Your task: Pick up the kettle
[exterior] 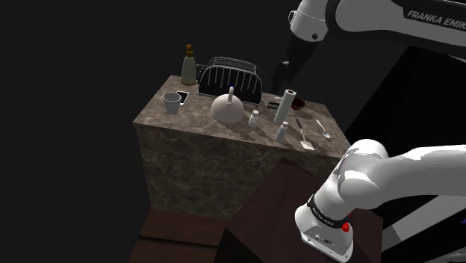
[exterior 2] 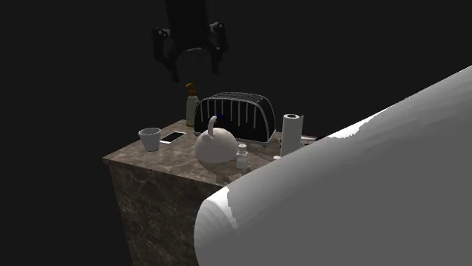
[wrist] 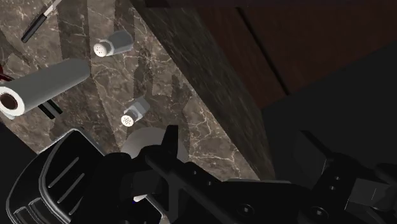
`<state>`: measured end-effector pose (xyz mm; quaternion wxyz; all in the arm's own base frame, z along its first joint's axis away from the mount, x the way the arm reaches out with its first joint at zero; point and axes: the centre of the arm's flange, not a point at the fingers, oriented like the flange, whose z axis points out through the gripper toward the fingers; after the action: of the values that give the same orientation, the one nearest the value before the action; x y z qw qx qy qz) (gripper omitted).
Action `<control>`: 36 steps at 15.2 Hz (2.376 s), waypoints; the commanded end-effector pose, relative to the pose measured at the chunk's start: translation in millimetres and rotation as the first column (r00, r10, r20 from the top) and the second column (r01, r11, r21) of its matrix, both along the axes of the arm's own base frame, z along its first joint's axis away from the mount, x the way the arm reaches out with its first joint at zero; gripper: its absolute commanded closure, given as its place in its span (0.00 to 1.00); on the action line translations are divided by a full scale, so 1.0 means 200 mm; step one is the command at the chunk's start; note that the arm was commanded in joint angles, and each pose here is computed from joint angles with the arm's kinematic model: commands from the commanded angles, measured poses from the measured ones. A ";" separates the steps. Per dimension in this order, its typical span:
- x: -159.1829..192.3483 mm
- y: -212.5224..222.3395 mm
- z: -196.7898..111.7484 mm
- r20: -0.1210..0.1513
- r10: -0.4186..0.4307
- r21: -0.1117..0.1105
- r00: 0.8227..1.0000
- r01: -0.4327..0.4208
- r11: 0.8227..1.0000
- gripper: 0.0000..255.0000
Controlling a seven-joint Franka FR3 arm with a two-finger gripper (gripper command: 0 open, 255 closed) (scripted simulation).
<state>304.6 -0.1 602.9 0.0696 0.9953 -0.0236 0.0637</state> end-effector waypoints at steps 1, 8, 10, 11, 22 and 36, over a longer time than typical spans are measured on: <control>0.00 0.00 0.00 0.000 0.000 0.000 1.000 0.000 1.000 0.00; 0.42 -0.12 -0.18 0.008 -0.186 0.038 0.983 0.186 0.982 0.00; 0.54 -0.17 -0.23 0.009 -0.238 0.049 0.971 0.238 0.970 0.00; 0.59 -0.19 -0.26 0.010 -0.264 0.055 0.964 0.263 0.963 0.00; 1.17 -0.56 -0.55 0.003 -0.533 0.115 0.846 0.529 0.841 0.00; 1.65 -1.11 -0.93 -0.023 -0.769 0.175 0.639 0.759 0.627 0.00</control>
<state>632.9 -218.9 423.1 0.0057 0.8928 -0.4474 0.0526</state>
